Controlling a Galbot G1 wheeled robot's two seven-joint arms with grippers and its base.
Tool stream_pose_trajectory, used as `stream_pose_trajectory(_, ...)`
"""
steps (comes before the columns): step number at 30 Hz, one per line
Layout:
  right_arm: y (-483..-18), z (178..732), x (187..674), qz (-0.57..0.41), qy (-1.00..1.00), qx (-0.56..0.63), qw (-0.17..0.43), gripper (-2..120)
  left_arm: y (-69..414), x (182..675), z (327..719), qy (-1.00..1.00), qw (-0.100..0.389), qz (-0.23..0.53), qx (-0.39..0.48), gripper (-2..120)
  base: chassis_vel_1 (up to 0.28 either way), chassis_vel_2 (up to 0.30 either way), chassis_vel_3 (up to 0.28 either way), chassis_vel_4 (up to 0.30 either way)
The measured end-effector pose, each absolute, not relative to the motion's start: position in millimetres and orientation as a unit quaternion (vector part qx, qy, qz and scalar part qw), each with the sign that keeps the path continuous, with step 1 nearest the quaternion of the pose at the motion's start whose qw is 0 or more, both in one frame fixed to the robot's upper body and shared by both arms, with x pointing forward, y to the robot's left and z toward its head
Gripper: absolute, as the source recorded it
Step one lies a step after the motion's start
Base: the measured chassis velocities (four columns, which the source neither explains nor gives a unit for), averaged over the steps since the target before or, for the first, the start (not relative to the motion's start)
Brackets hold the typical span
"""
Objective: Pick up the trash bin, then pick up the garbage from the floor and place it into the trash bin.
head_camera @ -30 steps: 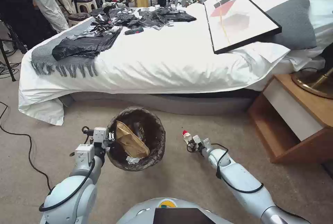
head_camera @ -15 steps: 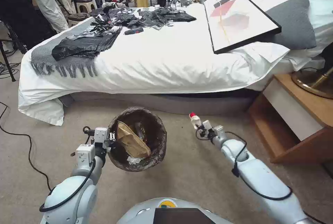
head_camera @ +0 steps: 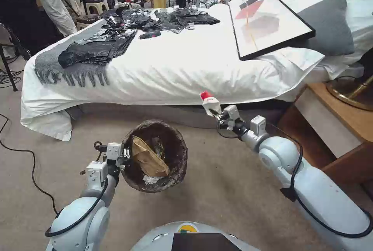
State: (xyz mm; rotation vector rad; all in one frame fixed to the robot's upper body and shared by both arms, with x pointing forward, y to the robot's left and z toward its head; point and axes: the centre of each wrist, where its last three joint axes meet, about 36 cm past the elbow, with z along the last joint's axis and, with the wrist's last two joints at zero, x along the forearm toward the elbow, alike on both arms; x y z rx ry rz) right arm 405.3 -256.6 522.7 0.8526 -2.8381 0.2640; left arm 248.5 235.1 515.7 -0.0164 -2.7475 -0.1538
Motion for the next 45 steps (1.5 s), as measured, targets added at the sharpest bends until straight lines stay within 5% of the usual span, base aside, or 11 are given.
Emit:
stream_pose_trajectory(14,-195.2,576.6,363.1,0.058,-0.905,0.417,0.062,0,234.4,252.2,512.6,-0.979,0.197,-0.055,-0.008,2,0.000,0.000,0.000,0.000)
stream_pose_trajectory(45,-149.1,539.4,344.8,0.071,-0.864,0.484,0.122,0,230.9,255.2,509.9,-0.979,0.198,-0.051,-0.012,2,0.000,0.000,0.000,0.000)
